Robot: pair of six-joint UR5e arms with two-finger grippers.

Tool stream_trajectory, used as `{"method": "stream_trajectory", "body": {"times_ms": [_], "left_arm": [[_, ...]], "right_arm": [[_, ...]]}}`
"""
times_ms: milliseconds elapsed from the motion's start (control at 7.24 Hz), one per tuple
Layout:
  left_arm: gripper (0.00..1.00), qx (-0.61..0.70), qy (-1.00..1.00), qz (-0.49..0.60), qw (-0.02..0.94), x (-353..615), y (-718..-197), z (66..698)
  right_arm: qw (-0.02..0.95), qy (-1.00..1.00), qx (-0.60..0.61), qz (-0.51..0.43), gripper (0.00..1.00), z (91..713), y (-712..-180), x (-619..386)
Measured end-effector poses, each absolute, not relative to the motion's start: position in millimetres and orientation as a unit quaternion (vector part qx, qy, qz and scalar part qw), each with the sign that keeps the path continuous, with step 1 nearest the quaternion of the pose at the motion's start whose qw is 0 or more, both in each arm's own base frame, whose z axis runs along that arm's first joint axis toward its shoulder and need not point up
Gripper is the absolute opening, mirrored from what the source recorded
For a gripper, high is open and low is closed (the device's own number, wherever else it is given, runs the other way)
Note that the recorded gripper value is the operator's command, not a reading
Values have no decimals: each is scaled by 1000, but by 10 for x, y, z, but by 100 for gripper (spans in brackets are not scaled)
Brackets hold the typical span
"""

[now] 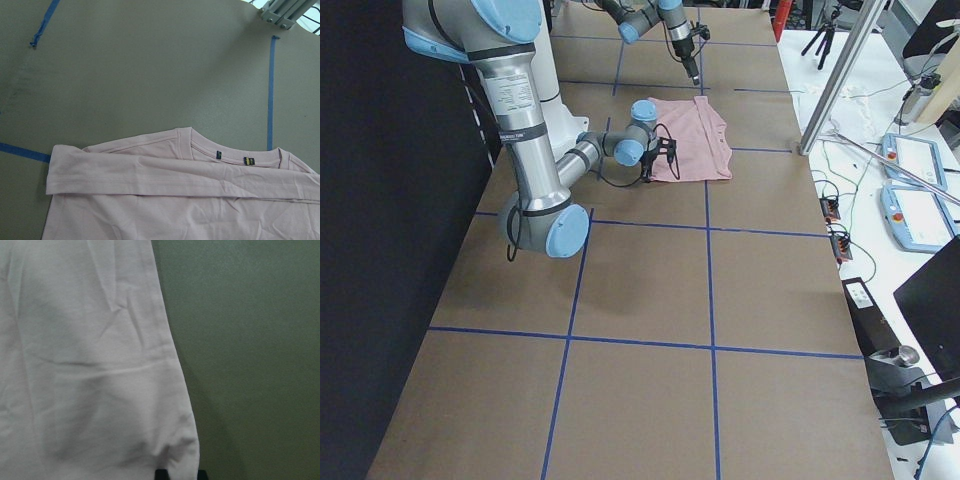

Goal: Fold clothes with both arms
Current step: 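Drag the folded shirt away from the left gripper with the right gripper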

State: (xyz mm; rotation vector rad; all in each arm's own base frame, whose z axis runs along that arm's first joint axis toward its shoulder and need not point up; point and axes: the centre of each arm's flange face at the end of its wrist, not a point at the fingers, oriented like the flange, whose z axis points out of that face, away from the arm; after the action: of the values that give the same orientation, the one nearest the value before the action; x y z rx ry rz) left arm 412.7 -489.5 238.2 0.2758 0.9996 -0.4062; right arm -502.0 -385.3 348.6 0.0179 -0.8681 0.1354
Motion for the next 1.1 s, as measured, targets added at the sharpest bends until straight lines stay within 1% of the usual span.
{"method": "stream_trajectory", "body": {"times_ms": [414,552,691,1105], "left_arm": [[100,131,474,-193,849,4128,-4896,2382],[100,131,475,-193,849,4127,-4896,2377],[100,131,475,-194,848,4126,-4895,2373],[100,133,475,-193,848,4154,-4868,2364]], "right_arm": [[902,-427,12,69,0,3425,-3862,-4871],[900,-430,11,67,0,3430,-3760,-4696],[900,-430,5,62,0,3504,-3576,-4507],[912,-408,-39,23,0,3863,-2633,-4049]]}}
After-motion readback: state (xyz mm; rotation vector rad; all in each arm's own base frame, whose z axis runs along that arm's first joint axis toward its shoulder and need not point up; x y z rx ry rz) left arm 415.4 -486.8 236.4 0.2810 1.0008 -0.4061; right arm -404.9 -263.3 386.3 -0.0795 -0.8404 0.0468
